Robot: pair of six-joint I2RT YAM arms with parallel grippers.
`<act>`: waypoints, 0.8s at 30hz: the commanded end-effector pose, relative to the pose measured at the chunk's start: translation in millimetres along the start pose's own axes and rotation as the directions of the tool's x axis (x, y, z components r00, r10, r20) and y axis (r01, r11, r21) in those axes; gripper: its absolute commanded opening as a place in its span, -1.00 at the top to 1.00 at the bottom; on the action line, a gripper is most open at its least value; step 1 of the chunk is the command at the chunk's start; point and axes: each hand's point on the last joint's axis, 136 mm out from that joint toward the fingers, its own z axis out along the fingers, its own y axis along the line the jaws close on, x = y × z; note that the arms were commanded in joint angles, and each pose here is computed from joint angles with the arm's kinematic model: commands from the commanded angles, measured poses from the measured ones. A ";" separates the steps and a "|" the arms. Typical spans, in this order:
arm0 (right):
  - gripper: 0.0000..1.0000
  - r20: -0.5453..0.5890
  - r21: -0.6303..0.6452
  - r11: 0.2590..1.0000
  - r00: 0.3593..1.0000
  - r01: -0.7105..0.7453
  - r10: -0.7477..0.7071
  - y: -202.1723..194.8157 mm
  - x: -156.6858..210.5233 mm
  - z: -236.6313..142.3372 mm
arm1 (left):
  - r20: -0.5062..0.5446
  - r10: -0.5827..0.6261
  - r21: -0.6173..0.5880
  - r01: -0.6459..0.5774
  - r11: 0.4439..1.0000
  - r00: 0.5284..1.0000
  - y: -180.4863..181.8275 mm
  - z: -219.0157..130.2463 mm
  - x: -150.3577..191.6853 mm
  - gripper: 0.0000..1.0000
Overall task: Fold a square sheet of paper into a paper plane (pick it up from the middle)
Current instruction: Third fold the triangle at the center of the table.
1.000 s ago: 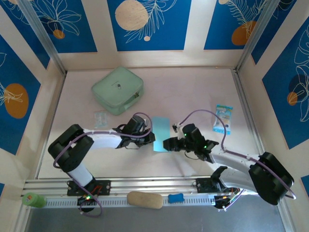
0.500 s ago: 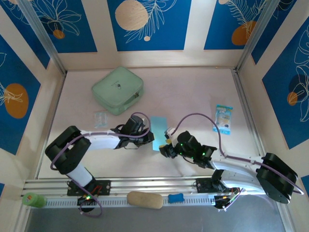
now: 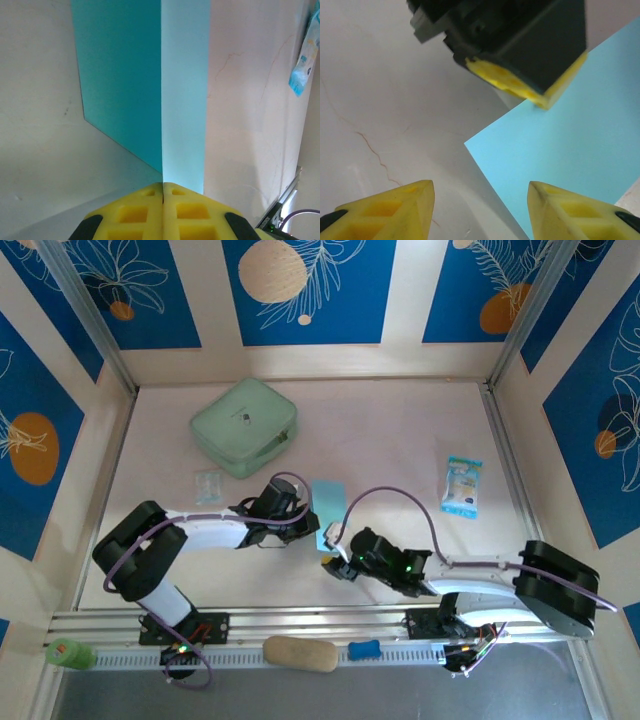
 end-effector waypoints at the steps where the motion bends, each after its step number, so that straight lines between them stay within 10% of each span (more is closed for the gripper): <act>1: -0.05 0.058 0.084 0.994 0.995 0.076 -0.081 -5.6 -20.9 5.2 | 0.007 -0.036 0.006 0.036 0.999 0.999 1.9 -2.6 -2.3 0.94; 24: 0.33 0.036 0.273 0.952 0.987 0.141 -0.157 -14.6 -16.4 28.3 | -0.005 -0.117 0.011 0.117 0.993 0.993 2.6 -4.9 0.8 0.95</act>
